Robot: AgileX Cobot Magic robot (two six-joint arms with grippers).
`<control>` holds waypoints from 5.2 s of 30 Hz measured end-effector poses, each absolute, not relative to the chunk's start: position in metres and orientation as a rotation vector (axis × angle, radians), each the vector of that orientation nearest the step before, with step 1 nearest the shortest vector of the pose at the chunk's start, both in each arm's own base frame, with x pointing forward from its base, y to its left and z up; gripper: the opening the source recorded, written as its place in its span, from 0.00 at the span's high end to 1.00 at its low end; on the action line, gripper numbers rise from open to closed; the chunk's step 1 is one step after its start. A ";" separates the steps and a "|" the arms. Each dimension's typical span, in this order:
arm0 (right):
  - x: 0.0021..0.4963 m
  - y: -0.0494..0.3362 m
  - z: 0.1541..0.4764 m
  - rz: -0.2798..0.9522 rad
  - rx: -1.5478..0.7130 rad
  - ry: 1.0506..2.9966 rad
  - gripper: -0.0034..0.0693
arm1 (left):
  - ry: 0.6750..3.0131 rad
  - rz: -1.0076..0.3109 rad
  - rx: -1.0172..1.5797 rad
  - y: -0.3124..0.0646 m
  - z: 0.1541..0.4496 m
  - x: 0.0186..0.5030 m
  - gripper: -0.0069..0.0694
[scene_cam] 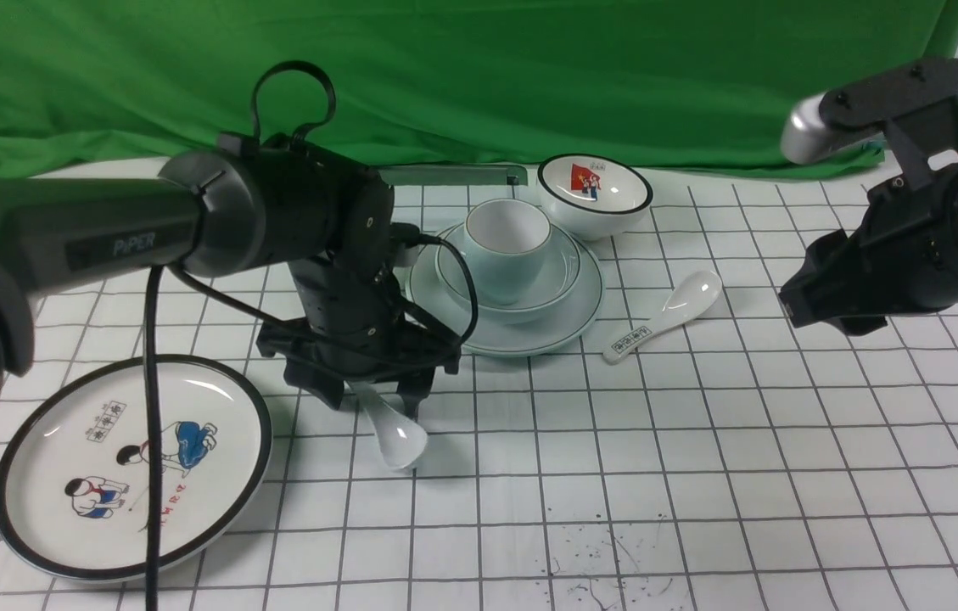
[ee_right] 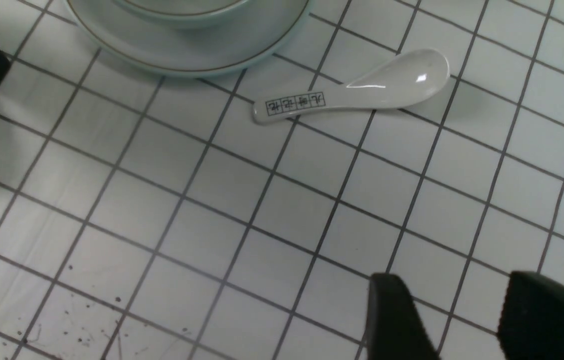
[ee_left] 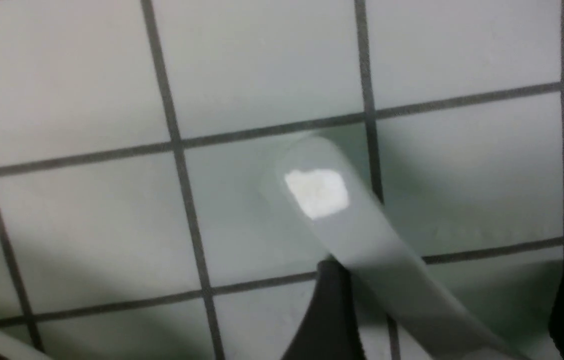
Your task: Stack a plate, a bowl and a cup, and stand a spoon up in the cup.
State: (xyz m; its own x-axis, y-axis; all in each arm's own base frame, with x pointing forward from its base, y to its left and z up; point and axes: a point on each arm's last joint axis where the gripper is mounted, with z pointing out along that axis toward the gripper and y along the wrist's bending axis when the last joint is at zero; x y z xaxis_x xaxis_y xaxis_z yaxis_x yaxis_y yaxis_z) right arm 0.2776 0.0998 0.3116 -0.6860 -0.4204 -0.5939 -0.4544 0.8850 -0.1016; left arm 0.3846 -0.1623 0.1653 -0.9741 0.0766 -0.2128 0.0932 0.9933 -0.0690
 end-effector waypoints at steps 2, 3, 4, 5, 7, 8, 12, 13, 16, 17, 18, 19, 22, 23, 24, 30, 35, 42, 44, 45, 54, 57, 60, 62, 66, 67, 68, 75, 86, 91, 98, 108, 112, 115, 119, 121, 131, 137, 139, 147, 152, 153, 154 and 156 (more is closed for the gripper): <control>0.278 0.100 0.312 0.071 -0.627 2.416 0.49 | 2.930 -0.113 0.126 -0.162 0.165 0.384 0.25; 0.278 0.100 0.312 0.071 -0.627 2.416 0.49 | 2.932 -0.112 0.126 -0.162 0.165 0.384 0.25; 0.278 0.100 0.312 0.071 -0.627 2.416 0.49 | 2.932 -0.112 0.126 -0.162 0.165 0.384 0.25; 0.278 0.100 0.312 0.071 -0.627 2.416 0.49 | 2.933 -0.112 0.126 -0.162 0.164 0.384 0.25; 0.278 0.100 0.312 0.071 -0.627 2.416 0.49 | 2.932 -0.105 0.131 -0.162 0.164 0.384 0.28; 0.278 0.100 0.312 0.071 -0.627 2.416 0.49 | 2.933 -0.104 0.132 -0.162 0.163 0.384 0.30; 0.278 0.100 0.312 0.071 -0.627 2.416 0.49 | 2.932 -0.078 0.159 -0.160 0.163 0.385 0.48; 0.278 0.100 0.312 0.071 -0.627 2.416 0.49 | 2.931 -0.073 0.165 -0.160 0.163 0.385 0.56; 0.278 0.100 0.312 0.071 -0.627 2.416 0.49 | 2.925 -0.060 0.178 -0.159 0.163 0.385 0.78; 0.278 0.100 0.312 0.071 -0.627 2.416 0.49 | 2.921 -0.056 0.186 -0.159 0.164 0.385 0.80; 0.278 0.100 0.312 0.071 -0.627 2.416 0.49 | 2.920 -0.052 0.188 -0.159 0.164 0.386 0.80; 0.278 0.100 0.312 0.071 -0.627 2.416 0.49 | 2.915 -0.048 0.193 -0.158 0.165 0.386 0.79; 0.278 0.100 0.312 0.071 -0.627 2.416 0.49 | 2.881 -0.050 0.203 -0.157 0.177 0.385 0.79; 0.278 0.100 0.312 0.071 -0.627 2.416 0.49 | 2.869 -0.052 0.207 -0.157 0.181 0.384 0.79; 0.278 0.100 0.312 0.071 -0.627 2.416 0.49 | 2.824 -0.065 0.213 -0.156 0.196 0.383 0.79; 0.278 0.100 0.312 0.071 -0.627 2.416 0.49 | 2.466 -0.194 0.247 -0.156 0.272 0.381 0.79; 0.278 0.100 0.312 0.072 -0.625 2.407 0.49 | 1.970 -0.302 0.316 -0.170 0.319 0.396 0.79; 0.277 0.099 0.305 0.068 -0.634 2.420 0.49 | 1.640 -0.346 0.359 -0.189 0.294 0.428 0.79; 0.276 0.099 0.302 0.062 -0.652 2.424 0.49 | 1.617 -0.345 0.393 -0.195 0.270 0.437 0.79; 0.276 0.099 0.302 0.062 -0.654 2.422 0.49 | 1.612 -0.346 0.399 -0.196 0.263 0.439 0.79; 0.278 0.100 0.304 0.059 -0.663 2.393 0.49 | 1.607 -0.377 0.443 -0.207 0.209 0.452 0.79; 0.278 0.100 0.304 0.058 -0.666 2.391 0.49 | 1.639 -0.398 0.426 -0.208 0.197 0.454 0.79; 0.278 0.100 0.304 0.054 -0.675 2.386 0.49 | 1.671 -0.422 0.406 -0.208 0.191 0.454 0.79; 0.278 0.100 0.304 0.054 -0.675 2.386 0.49 | 1.691 -0.421 0.404 -0.208 0.190 0.454 0.79; 0.278 0.100 0.304 0.054 -0.676 2.386 0.49 | 1.725 -0.411 0.408 -0.207 0.187 0.454 0.73; 0.278 0.100 0.304 0.054 -0.676 2.386 0.49 | 1.732 -0.409 0.410 -0.207 0.186 0.454 0.68; 0.278 0.100 0.304 0.054 -0.676 2.386 0.49 | 1.733 -0.408 0.410 -0.207 0.186 0.453 0.66; 0.274 0.098 0.305 0.050 -0.688 2.406 0.49 | 1.766 -0.387 0.403 -0.202 0.220 0.445 0.33; 0.189 0.065 0.367 -0.034 -0.788 2.352 0.93 | 1.953 -0.124 0.424 -0.148 0.385 0.340 0.71; 0.148 0.046 0.379 -0.085 -0.749 2.204 0.93 | 1.848 -0.172 0.401 -0.116 0.432 0.267 0.94; 0.118 0.038 0.329 -0.009 -0.603 1.905 0.93 | 1.754 -0.274 0.366 -0.083 0.407 0.187 0.96; 0.108 0.040 0.228 0.143 -0.454 1.701 0.92 | 1.670 -0.306 0.369 -0.052 0.321 0.114 0.95; 0.100 0.038 0.198 0.145 -0.470 1.771 0.91 | 1.609 -0.323 0.365 -0.050 0.306 0.107 0.95; 0.094 0.035 0.179 0.136 -0.489 1.859 0.89 | 1.604 -0.330 0.370 -0.050 0.288 0.105 0.95; 0.089 0.032 0.167 0.117 -0.515 1.986 0.88 | 1.650 -0.326 0.381 -0.049 0.268 0.104 0.95; 0.088 0.031 0.164 0.110 -0.523 2.025 0.86 | 1.688 -0.316 0.394 -0.049 0.256 0.103 0.95; 0.088 0.032 0.164 0.111 -0.522 2.019 0.83 | 1.701 -0.340 0.374 -0.047 0.237 0.097 0.95; 0.088 0.032 0.164 0.111 -0.522 2.021 0.80 | 1.606 -0.262 0.249 -0.027 0.209 0.079 0.95; 0.088 0.032 0.164 0.111 -0.522 2.021 0.80 | 1.595 -0.221 0.221 -0.022 0.208 0.076 0.95; 0.088 0.032 0.164 0.111 -0.522 2.021 0.76 | 1.733 -0.107 0.075 -0.007 0.189 0.056 0.95; 0.088 0.032 0.164 0.112 -0.521 2.021 0.75 | 1.736 -0.039 0.145 -0.006 0.188 0.055 0.95; 0.088 0.032 0.164 0.112 -0.521 2.021 0.75 | 1.736 -0.040 0.145 -0.006 0.188 0.055 0.95; 0.088 0.032 0.164 0.112 -0.521 2.021 0.75 | 1.736 -0.038 0.149 -0.007 0.188 0.055 0.95; 0.088 0.032 0.164 0.112 -0.521 2.021 0.74 | 1.735 -0.035 0.152 -0.006 0.188 0.055 0.95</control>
State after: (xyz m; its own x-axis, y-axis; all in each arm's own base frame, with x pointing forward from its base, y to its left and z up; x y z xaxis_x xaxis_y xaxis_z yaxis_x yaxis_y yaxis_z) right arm 0.0879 0.0315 0.1643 -0.4032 -0.3144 -0.8594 -0.4071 0.9027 -0.1393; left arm 0.0553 -0.0065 0.1882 -0.1618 0.0819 -0.9834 0.1210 0.9907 0.0625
